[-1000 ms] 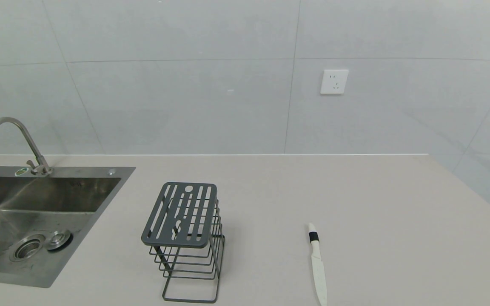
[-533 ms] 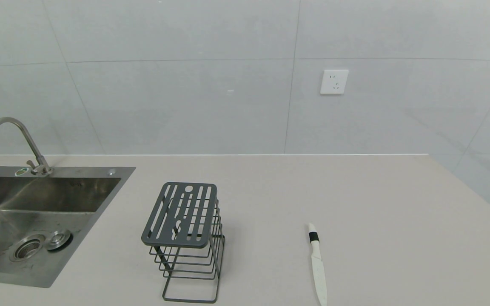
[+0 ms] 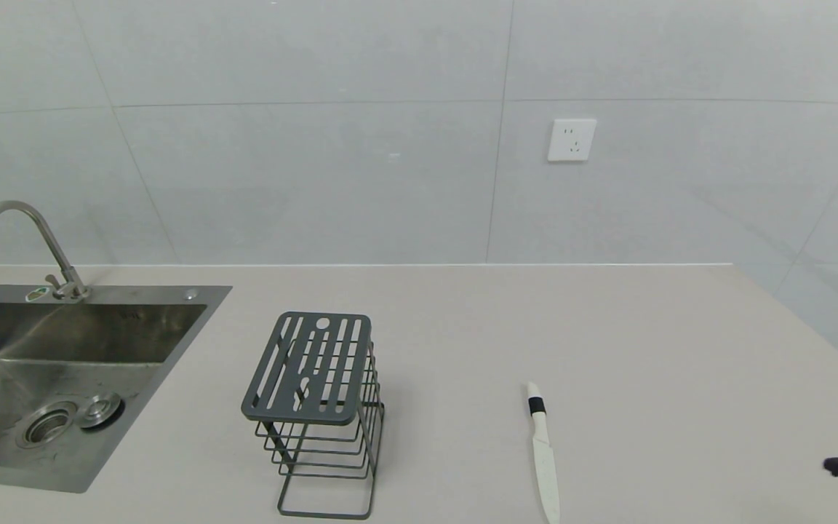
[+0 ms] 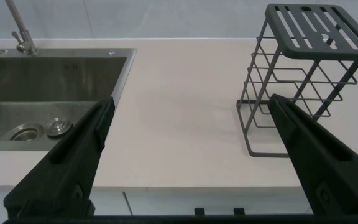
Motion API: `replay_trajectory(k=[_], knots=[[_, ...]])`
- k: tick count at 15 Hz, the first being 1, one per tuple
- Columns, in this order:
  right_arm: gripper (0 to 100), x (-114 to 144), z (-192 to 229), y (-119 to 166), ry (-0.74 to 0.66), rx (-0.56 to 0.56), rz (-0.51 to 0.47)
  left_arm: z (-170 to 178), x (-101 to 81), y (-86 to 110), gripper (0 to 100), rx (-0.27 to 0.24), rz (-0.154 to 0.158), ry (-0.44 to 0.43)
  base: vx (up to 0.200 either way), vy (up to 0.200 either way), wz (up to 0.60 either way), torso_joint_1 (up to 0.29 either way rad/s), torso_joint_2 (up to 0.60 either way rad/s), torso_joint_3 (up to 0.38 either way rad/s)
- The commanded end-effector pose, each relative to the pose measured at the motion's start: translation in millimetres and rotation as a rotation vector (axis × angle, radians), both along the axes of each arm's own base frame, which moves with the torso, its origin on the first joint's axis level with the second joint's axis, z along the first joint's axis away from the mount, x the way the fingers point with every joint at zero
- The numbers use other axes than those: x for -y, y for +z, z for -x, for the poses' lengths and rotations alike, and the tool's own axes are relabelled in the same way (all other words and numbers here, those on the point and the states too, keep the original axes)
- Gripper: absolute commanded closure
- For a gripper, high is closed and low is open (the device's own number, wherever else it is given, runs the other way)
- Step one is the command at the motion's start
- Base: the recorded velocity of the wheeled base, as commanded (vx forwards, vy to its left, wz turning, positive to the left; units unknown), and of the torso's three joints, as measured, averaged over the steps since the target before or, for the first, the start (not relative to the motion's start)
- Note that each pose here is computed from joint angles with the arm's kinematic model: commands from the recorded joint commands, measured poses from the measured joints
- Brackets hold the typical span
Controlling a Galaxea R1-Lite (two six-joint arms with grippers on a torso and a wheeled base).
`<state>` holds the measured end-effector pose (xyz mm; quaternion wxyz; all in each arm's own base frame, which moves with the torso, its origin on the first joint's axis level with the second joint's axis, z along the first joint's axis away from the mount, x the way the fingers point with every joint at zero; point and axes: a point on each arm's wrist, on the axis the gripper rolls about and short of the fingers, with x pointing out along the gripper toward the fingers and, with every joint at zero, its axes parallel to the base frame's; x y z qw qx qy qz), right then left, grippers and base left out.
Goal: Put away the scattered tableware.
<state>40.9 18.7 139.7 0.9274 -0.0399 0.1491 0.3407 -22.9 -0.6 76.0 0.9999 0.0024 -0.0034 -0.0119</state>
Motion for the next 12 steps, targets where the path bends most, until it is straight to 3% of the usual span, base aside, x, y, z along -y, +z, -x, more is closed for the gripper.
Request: replay_trajectory(k=[1, 7, 12], knots=[[0, -19, -40, -25, 0.135, -0.324, 0.097, 0, 0.0, 0.1, 0, -0.001, 0.0, 0.001, 0.0, 0.0, 0.0, 0.0, 0.0, 0.0], [0, -28, -87, -59, 0.109, -0.492, 0.192, 0, 0.0, 0.1, 0, -0.001, -0.003, -0.001, 0.0, 0.0, 0.0, 0.0, 0.0, 0.0], [0, -48, -120, -84, 0.079, -0.417, 0.273, 0, 0.0, 0.1, 0, -0.001, -0.001, 0.001, 0.0, 0.0, 0.0, 0.0, 0.0, 0.0]])
